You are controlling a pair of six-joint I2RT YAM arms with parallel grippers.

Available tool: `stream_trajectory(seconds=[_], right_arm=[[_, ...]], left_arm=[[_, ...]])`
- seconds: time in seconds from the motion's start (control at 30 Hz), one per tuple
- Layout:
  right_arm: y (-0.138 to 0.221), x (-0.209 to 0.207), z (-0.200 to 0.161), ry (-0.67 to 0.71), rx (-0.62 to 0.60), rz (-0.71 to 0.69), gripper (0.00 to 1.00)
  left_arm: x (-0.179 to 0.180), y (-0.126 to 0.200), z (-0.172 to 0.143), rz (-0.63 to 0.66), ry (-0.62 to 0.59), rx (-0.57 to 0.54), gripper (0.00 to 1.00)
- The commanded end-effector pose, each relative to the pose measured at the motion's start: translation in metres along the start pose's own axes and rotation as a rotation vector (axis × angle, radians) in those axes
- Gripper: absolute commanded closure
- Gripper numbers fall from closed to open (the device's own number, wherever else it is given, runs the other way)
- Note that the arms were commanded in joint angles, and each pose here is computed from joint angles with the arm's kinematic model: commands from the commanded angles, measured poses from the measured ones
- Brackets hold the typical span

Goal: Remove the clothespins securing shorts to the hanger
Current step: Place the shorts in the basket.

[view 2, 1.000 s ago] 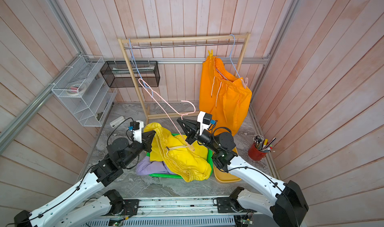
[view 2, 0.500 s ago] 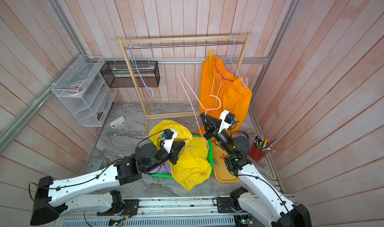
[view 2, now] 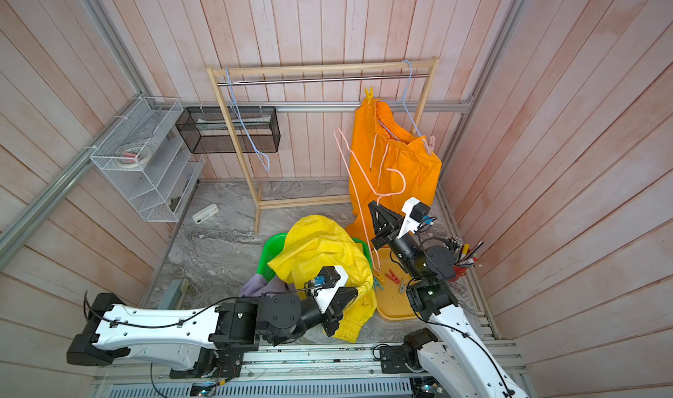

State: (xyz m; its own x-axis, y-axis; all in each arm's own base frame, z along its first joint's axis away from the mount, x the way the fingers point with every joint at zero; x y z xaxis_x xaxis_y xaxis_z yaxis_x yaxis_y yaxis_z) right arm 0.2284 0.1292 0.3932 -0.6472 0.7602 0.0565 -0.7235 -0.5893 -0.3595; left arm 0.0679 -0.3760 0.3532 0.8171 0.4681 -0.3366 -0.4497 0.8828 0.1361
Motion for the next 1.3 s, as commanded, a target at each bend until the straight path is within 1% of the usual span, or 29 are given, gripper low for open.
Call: stream_trajectory(seconds=[0.0, 0.1, 0.23, 0.3, 0.4, 0.5, 0.57, 0.73, 0.8, 0.83, 0.9, 1.0, 1.27], right_arm=[[0.003, 0.001, 0.008, -0.013, -0.016, 0.004, 1.00], [0.006, 0.002, 0.010, -0.014, -0.018, -0.003, 1.00], [0.009, 0.002, 0.010, -0.013, -0.012, -0.013, 1.00], [0.010, 0.002, 0.010, -0.016, -0.012, -0.012, 1.00], [0.010, 0.002, 0.009, -0.024, -0.012, -0.008, 1.00], [0.010, 0.003, 0.008, -0.028, -0.010, -0.005, 1.00], [0.011, 0.003, 0.007, -0.027, -0.005, -0.006, 1.00], [0.012, 0.003, 0.006, -0.029, -0.004, -0.005, 1.00], [0.011, 0.003, 0.005, -0.032, -0.001, -0.004, 1.00], [0.011, 0.003, 0.004, -0.033, 0.001, -0.003, 1.00], [0.010, 0.003, 0.003, -0.034, 0.005, -0.003, 1.00], [0.009, 0.002, 0.002, -0.034, 0.007, 0.000, 1.00], [0.009, 0.002, -0.007, -0.040, 0.027, 0.004, 1.00]], left_arm=[[-0.005, 0.024, 0.047, -0.024, 0.039, -0.143, 1.00], [-0.002, 0.031, 0.047, -0.023, 0.038, -0.131, 1.00], [0.000, 0.039, 0.040, -0.057, 0.064, -0.112, 1.00], [0.011, 0.046, 0.040, -0.018, 0.084, -0.140, 1.00], [0.040, 0.053, 0.042, 0.059, 0.142, -0.186, 1.00], [0.081, 0.050, 0.038, 0.102, 0.238, -0.183, 1.00], [0.106, 0.045, 0.034, 0.121, 0.289, -0.167, 1.00], [0.162, 0.026, 0.022, 0.180, 0.365, -0.098, 1.00], [0.191, 0.016, 0.013, 0.215, 0.418, -0.062, 1.00], [0.200, 0.012, 0.008, 0.217, 0.439, -0.044, 1.00], [0.226, 0.003, -0.012, 0.244, 0.504, 0.009, 1.00], [0.256, -0.004, -0.047, 0.280, 0.580, 0.084, 1.00], [0.294, -0.005, -0.138, 0.458, 0.602, 0.312, 1.00]])
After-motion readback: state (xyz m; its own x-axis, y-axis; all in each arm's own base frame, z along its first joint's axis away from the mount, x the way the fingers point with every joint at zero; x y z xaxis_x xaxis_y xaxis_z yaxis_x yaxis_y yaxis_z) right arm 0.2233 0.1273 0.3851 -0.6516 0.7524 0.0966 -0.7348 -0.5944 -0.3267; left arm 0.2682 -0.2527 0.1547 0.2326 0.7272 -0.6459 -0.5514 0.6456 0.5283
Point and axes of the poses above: each gripper's point midway between its finger pads, its own y axis back along the fingers, its own x axis along the line the jaws close on, z = x × y, the point moved 4 cm from there along y, back along the fingers, and after that the axes turned 12 degrees about y, right-handed, at the moved point
